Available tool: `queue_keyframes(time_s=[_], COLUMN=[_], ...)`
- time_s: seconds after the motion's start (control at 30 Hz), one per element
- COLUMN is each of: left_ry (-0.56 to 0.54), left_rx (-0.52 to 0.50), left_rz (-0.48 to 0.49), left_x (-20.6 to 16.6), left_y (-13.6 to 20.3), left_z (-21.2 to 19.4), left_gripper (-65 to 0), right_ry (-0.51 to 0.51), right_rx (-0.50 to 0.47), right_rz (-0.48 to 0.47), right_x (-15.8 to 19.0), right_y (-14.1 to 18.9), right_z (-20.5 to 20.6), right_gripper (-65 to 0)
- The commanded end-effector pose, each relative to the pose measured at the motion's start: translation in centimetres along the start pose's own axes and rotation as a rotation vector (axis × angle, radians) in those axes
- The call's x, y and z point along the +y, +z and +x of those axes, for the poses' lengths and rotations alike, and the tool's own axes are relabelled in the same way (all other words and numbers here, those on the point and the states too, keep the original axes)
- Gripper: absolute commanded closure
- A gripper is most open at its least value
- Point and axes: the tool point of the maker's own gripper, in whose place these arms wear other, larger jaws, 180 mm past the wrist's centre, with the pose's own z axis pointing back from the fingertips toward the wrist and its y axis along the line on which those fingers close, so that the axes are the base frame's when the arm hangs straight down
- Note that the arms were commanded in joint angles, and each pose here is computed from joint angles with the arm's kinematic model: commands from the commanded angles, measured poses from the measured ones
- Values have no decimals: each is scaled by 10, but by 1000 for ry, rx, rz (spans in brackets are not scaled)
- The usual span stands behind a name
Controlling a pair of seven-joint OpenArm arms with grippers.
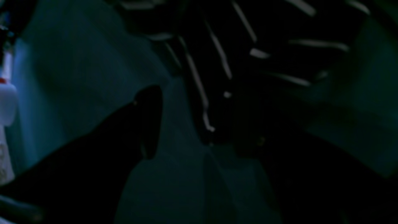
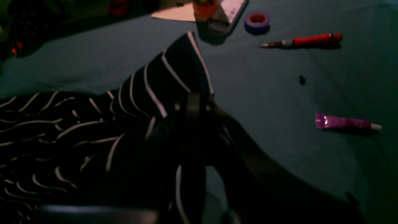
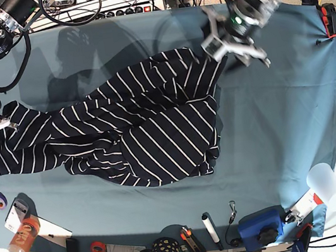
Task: Layout the t-shirt on the table in an organized manner, then fold the t-shirt properly
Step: 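Grasp the shirt edge nearest the left gripper with the left gripper, then pull the shirt taut between both grippers and lay it flat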
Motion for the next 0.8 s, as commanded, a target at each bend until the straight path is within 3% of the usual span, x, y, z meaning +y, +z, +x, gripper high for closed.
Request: queue_keyframes(time_s=[0.0, 0.13, 0.43, 0.53, 0.67, 0.7, 0.77], left_ry=[-16, -33, -12, -5, 5, 9, 24], left_rx=[-38, -41, -19, 18, 75, 82, 82], left_rz=[-7, -88, -43, -51, -57, -45, 10], left_x=[2, -13, -6, -7, -7, -4, 7], left_y=[2, 3, 1, -6, -17, -19, -21], left_z=[10, 10, 4, -10, -34, -36, -37], left_gripper=[-343, -319, -304, -261, -254, -241, -156], right_ry=[20, 21, 26, 30, 36, 37, 39], right_rx=[-63, -62, -45, -35, -26, -22, -18], right_rz=[-2, -4, -11, -15, -20, -21, -22], right_x=[-1, -2, -3, -4, -5, -6, -6], right_y=[3, 2, 2, 3, 4, 4, 5], right_z=[19, 19, 15, 13, 9, 8, 6], right_gripper=[0, 0, 0, 0, 0, 0, 0])
